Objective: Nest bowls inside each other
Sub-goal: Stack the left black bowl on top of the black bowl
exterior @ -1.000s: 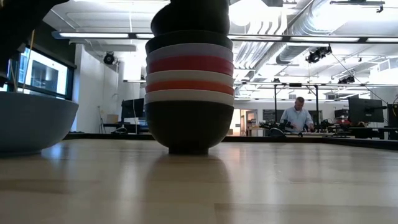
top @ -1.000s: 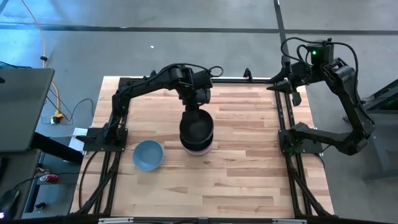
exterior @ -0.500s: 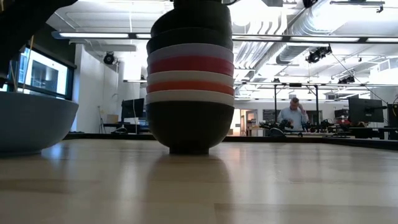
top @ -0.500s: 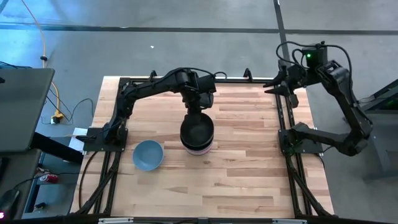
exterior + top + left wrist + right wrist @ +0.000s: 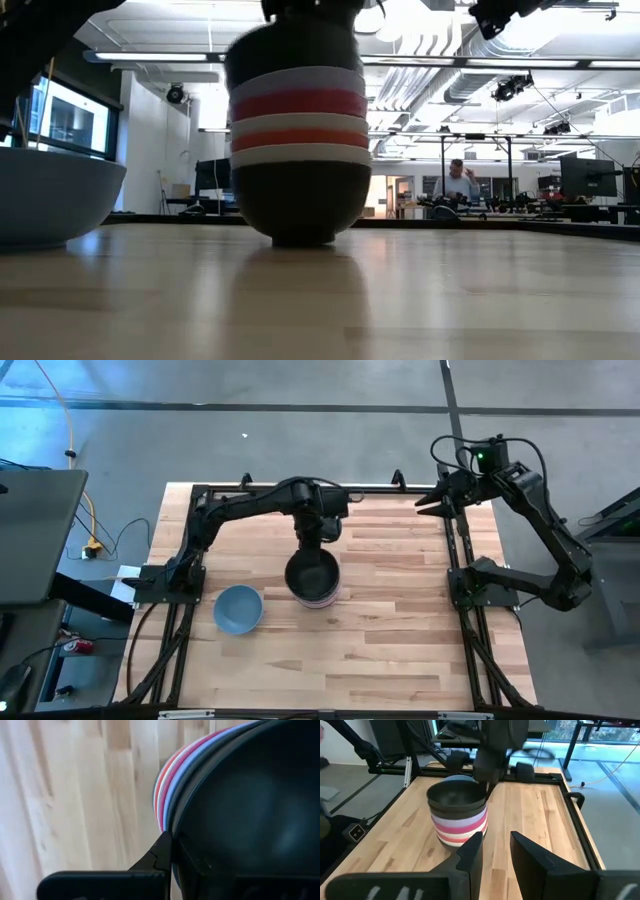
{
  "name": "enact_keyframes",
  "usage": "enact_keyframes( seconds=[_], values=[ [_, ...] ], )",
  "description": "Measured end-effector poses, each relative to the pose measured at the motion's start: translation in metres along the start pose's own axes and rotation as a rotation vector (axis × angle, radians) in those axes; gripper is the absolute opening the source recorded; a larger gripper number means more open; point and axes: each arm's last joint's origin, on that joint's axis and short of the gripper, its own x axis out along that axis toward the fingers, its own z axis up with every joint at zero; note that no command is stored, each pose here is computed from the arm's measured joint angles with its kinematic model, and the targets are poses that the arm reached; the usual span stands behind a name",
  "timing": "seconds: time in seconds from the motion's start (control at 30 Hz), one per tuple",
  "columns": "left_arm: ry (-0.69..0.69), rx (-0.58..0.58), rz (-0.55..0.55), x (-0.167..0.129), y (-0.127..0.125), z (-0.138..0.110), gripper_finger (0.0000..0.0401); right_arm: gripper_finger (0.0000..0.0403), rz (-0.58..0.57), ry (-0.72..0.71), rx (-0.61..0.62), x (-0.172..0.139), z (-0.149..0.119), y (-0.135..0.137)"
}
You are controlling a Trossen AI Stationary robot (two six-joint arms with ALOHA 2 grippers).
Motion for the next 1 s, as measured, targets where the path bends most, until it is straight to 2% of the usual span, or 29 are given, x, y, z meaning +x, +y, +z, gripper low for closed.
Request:
enact_keyframes(
  seconds=[0.17,0.4,0.6,1.0],
  values=[
    [0.052,-0.012,-0.030,0.012,0.003,-0.005,0.0000,0.0091,0.014,-0.013,-0.002,0.000,0.001,0.001],
    [0.044,-0.004,-0.014,0.007,0.003,-0.007,0.0005,0.0091,0.014,-0.016,-0.005,0.000,0.001,0.001],
    [0.038,0.007,0.032,0.000,0.002,-0.010,0.0034,0.0091,0.032,-0.037,-0.014,0.000,0.002,0.001],
    [0.020,0.019,-0.009,-0.002,0.000,-0.010,0.0109,0.0091,0.049,-0.041,0.001,0.000,0.001,0.002]
  ],
)
